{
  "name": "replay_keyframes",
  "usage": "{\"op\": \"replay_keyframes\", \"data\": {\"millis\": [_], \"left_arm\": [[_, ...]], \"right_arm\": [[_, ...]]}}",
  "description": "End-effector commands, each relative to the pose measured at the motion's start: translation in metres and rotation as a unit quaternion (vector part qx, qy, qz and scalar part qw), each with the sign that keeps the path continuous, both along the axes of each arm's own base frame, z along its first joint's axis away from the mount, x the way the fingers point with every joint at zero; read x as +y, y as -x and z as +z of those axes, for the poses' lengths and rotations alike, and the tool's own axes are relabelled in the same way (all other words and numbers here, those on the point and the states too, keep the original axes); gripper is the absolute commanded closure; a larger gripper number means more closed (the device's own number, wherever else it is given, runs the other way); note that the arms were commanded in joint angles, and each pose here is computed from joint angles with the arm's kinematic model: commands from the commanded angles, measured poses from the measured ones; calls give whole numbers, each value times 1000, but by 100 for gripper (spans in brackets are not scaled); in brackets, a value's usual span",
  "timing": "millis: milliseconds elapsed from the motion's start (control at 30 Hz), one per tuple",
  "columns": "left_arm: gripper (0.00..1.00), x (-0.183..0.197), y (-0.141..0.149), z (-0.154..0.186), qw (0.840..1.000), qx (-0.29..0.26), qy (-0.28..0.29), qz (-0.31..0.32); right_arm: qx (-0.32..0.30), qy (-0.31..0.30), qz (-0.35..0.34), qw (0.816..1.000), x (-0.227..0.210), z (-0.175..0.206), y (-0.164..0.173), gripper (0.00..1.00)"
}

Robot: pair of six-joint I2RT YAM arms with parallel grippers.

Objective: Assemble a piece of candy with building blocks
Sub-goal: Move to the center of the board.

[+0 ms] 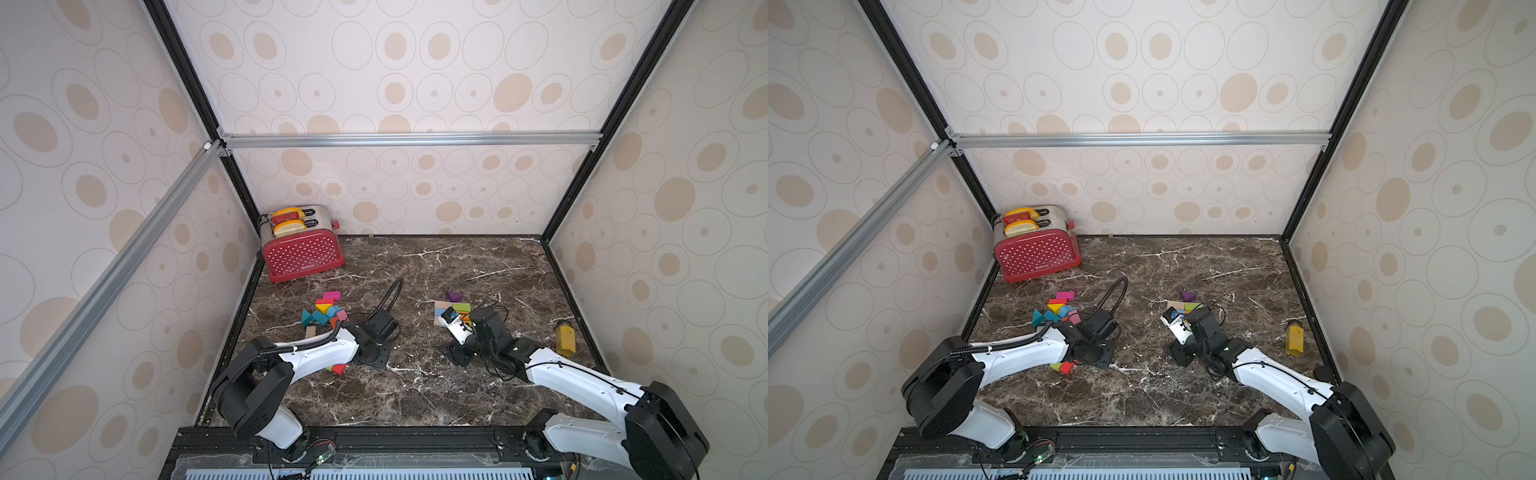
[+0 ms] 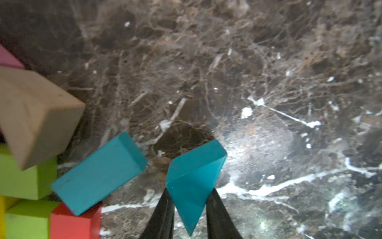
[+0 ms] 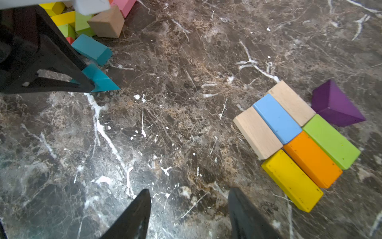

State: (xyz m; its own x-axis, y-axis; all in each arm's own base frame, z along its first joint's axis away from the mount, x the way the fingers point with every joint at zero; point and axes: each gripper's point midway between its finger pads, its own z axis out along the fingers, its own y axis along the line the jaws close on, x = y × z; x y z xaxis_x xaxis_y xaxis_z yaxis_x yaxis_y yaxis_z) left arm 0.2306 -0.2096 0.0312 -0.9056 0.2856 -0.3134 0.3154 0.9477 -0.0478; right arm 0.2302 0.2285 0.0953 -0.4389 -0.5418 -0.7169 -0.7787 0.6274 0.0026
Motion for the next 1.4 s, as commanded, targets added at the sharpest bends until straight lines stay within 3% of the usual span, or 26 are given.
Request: {"op": "replay_keyframes", "data": {"millis": [0,233,500,800,1000,1267,1367], "left_arm": [[74,-22,-1,3,999,-6,21,-25],[75,-50,-4,3,997,-10,37,-74],[76,-105,-8,5,985,-18,55,-164],[76,-162,-13,-6,967,-16,64,-245],[76,-177,-20,-18,959,-13,45,-279],[68,-178,-27,-29,949,-14,5,-315],[60,-176,-27,-29,947,-16,0,-320]], "right_arm": [[-18,12,-38,999,-14,1,-5,36],[-33,3,-137,990,-53,5,-22,36],[-36,-34,-262,964,-106,12,-40,37],[-50,-44,-285,956,-119,14,-38,37],[-54,-46,-288,955,-121,15,-39,37],[-55,-48,-286,955,-121,14,-39,37],[-55,-47,-287,955,-122,14,-39,37]]}}
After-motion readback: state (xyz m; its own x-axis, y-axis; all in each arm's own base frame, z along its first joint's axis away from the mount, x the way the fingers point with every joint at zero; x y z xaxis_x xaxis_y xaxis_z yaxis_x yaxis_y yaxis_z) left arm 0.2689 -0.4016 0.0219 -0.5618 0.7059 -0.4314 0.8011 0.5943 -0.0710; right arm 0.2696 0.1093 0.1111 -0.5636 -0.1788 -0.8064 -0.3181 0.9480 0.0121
